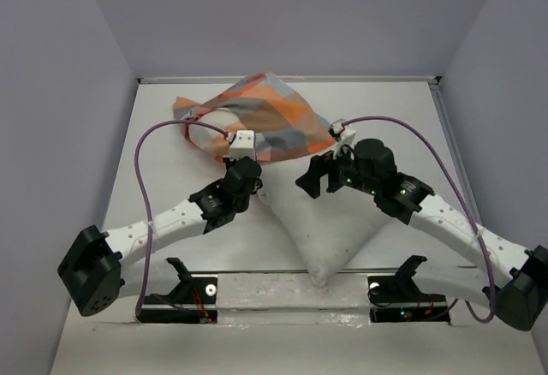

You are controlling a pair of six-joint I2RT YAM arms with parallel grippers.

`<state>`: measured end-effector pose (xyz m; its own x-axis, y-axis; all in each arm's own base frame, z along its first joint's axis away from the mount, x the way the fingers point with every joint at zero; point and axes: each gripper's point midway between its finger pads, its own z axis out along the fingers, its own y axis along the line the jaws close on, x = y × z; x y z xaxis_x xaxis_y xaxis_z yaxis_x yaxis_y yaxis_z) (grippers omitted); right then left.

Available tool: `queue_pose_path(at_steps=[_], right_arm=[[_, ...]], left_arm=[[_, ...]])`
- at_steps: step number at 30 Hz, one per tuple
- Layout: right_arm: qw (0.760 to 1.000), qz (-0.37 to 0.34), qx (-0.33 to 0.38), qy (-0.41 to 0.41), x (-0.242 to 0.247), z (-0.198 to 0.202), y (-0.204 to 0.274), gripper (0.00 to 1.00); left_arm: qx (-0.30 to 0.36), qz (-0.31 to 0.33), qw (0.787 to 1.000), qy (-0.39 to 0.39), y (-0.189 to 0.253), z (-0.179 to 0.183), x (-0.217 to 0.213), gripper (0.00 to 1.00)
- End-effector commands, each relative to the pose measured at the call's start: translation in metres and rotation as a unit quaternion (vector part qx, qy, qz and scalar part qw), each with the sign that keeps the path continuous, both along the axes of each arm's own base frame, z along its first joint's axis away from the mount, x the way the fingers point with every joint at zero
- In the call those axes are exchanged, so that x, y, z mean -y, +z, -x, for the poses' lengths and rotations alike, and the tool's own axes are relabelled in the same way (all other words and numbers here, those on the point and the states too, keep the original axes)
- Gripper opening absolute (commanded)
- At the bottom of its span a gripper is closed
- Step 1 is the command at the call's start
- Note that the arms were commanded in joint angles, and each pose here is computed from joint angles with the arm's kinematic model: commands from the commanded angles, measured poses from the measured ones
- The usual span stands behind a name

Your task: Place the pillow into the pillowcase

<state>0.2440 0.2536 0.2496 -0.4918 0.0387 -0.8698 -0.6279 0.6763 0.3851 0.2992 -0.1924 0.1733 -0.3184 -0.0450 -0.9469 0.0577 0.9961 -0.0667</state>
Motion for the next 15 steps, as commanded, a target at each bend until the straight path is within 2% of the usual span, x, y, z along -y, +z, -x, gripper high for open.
queue_pose_path(at_steps=[1,4,7,10,11,12,13,14,15], right_arm=[[0.995,0.087,0.046,-0.012,-0.024,0.001,-0.005,0.96],[0.982,0.181,0.061,-0.006,-0.043,0.007,-0.030,1.00],[0.966,0.250,0.043,-0.045,-0.050,-0.011,-0.063,1.00],[0.953,0.293,0.029,-0.065,-0.056,-0.021,-0.092,1.00],[0.948,0.306,0.032,-0.085,-0.053,-0.028,-0.096,0.84],[0.947,0.309,0.027,-0.086,-0.057,-0.030,-0.102,0.84],[0.940,0.320,0.036,-0.116,-0.052,-0.040,-0.101,0.50],[0.939,0.314,0.038,-0.131,-0.058,-0.047,-0.098,0.30],[0.941,0.304,0.044,-0.145,-0.060,-0.052,-0.091,0.00]], left_arm=[[0.041,0.061,0.997,-0.019,0.039,-0.004,0.011,0.03],[0.039,0.119,0.989,-0.080,0.052,0.009,0.031,0.00],[0.032,0.151,0.982,-0.105,0.056,0.018,0.042,0.00],[0.034,0.184,0.973,-0.134,0.068,0.028,0.048,0.00],[0.031,0.196,0.969,-0.146,0.071,0.033,0.052,0.00],[0.035,0.205,0.967,-0.146,0.076,0.033,0.051,0.00],[0.032,0.213,0.963,-0.162,0.078,0.038,0.056,0.00],[0.036,0.224,0.959,-0.169,0.085,0.041,0.057,0.00],[0.031,0.234,0.955,-0.181,0.087,0.045,0.061,0.00]])
